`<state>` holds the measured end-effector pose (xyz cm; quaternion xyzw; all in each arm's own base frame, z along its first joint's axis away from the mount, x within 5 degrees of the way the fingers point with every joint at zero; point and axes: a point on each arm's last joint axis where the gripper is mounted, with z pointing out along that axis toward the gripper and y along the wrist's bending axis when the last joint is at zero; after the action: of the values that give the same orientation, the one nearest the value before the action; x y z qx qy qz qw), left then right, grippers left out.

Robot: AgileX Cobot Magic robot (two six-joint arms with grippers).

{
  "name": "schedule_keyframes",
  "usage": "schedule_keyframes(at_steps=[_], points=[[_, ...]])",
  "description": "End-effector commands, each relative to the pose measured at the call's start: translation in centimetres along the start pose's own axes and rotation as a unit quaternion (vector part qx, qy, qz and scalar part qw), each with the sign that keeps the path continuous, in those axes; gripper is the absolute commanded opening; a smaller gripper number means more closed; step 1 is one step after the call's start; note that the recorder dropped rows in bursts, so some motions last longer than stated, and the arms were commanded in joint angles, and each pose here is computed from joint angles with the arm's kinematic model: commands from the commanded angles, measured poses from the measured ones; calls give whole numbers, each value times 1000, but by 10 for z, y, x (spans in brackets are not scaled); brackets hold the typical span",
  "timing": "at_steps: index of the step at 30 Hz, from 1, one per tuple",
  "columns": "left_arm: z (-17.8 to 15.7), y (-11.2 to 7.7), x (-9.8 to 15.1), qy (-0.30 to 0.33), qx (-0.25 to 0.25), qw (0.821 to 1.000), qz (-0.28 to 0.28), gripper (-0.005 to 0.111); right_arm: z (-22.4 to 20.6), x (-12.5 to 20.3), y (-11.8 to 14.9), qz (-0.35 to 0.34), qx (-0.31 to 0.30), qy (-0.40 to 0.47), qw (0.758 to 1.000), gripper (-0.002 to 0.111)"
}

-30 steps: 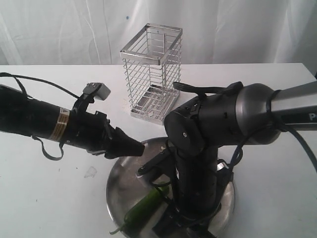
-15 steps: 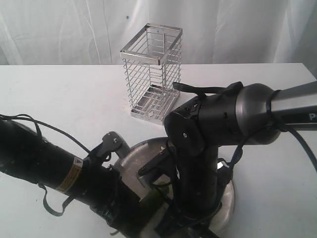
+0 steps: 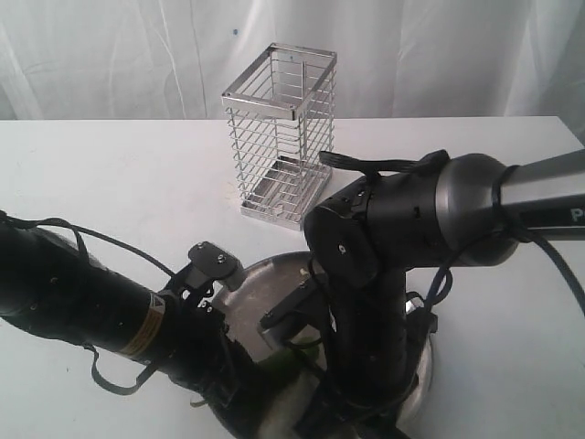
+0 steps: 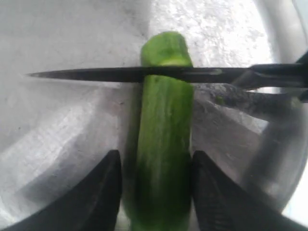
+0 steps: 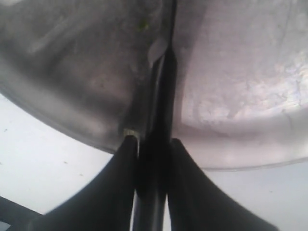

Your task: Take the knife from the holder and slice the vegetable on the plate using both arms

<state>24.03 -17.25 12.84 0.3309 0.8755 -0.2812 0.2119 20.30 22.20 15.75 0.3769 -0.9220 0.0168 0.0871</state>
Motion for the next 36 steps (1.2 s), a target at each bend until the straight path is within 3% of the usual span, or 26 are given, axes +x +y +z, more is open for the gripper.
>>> schedule_keyframes(at_steps=[1, 5, 13, 21, 26, 36], points=[[-1, 14, 1, -5, -71, 997, -37, 39, 1, 5, 0, -6, -2, 32, 999, 0], [-1, 15, -1, -24, -72, 994, -76, 35, 1, 6, 0, -6, -2, 35, 999, 0], [0, 10, -2, -25, -48, 997, -62, 32, 0, 0, -4, 2, 21, 6, 1000, 0], [0, 1, -4, -30, 3, 999, -36, 58, -7, -10, -5, 11, 31, -39, 999, 0], [0, -4, -4, -30, 31, 999, -32, 59, -14, -11, -16, 35, 90, -66, 993, 0], [0, -5, -3, -27, 35, 999, -24, 59, -29, -2, -16, 42, 87, -102, 990, 0]])
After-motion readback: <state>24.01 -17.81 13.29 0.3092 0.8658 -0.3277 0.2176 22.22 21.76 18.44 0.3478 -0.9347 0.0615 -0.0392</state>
